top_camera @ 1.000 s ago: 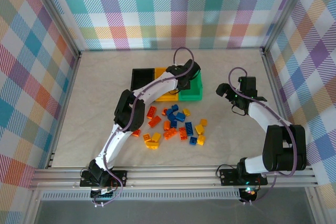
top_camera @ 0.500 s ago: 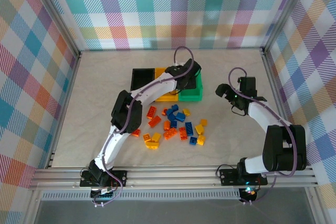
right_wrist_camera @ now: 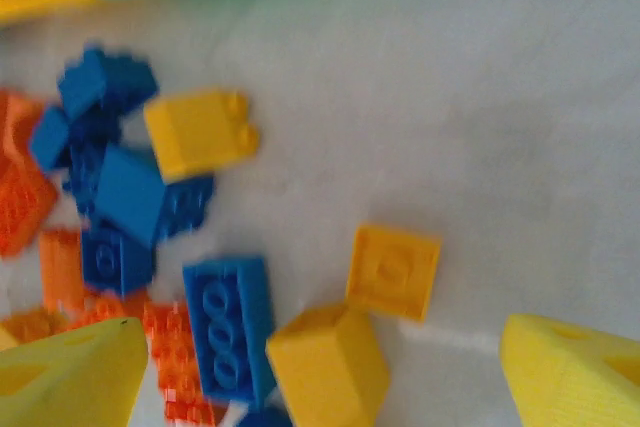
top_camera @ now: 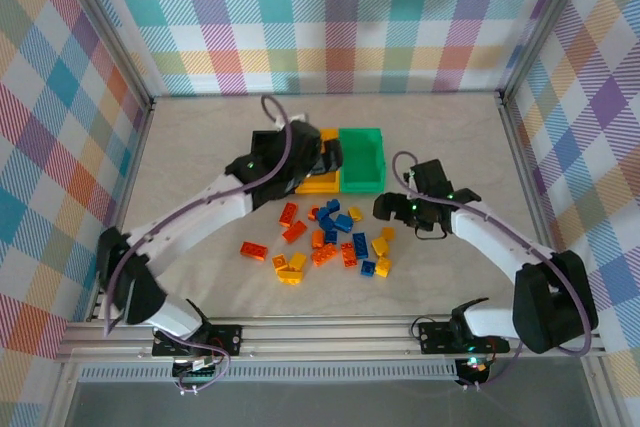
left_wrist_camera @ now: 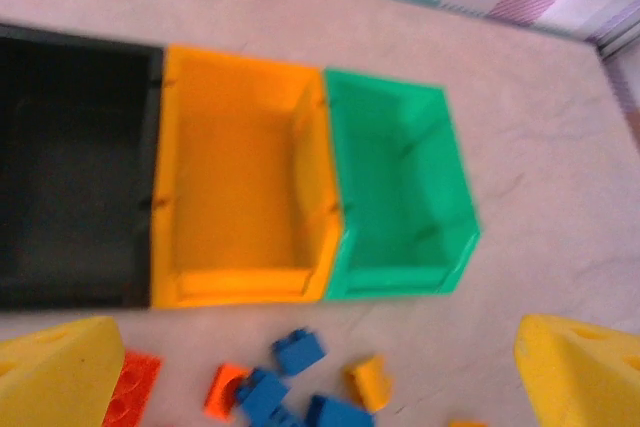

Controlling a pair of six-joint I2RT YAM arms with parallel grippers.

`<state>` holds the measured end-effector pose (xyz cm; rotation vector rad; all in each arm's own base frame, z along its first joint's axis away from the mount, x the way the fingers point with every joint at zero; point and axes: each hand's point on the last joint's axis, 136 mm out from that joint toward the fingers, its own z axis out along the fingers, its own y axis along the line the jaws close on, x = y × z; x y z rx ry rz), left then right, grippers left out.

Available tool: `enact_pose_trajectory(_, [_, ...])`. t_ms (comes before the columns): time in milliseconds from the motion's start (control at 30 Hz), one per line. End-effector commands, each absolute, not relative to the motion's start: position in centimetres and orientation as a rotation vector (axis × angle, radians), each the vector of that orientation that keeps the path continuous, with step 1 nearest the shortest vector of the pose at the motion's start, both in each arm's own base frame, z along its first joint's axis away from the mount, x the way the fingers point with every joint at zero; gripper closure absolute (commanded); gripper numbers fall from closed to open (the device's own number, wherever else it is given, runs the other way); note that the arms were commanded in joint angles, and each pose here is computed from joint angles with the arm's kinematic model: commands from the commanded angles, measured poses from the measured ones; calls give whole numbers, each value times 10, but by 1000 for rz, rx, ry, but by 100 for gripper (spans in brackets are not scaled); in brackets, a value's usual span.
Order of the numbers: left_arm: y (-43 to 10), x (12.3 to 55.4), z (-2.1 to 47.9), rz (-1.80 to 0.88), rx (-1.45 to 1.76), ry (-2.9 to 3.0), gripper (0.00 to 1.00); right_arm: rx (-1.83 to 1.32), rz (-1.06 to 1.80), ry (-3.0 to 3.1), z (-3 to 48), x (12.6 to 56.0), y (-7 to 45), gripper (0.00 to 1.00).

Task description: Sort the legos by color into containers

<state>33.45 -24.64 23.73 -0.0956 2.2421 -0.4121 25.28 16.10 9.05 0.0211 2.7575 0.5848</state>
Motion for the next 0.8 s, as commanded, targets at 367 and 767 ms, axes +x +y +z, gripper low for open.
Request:
enact_pose_trajectory(367, [-178, 285, 193, -383, -213, 2226, 0, -65, 425, 3014, 44, 171, 179, 19])
enact_pose_trajectory(767, [-166, 281, 185, -404, -243, 2249, 0, -47, 266, 3056, 32, 177, 170, 44])
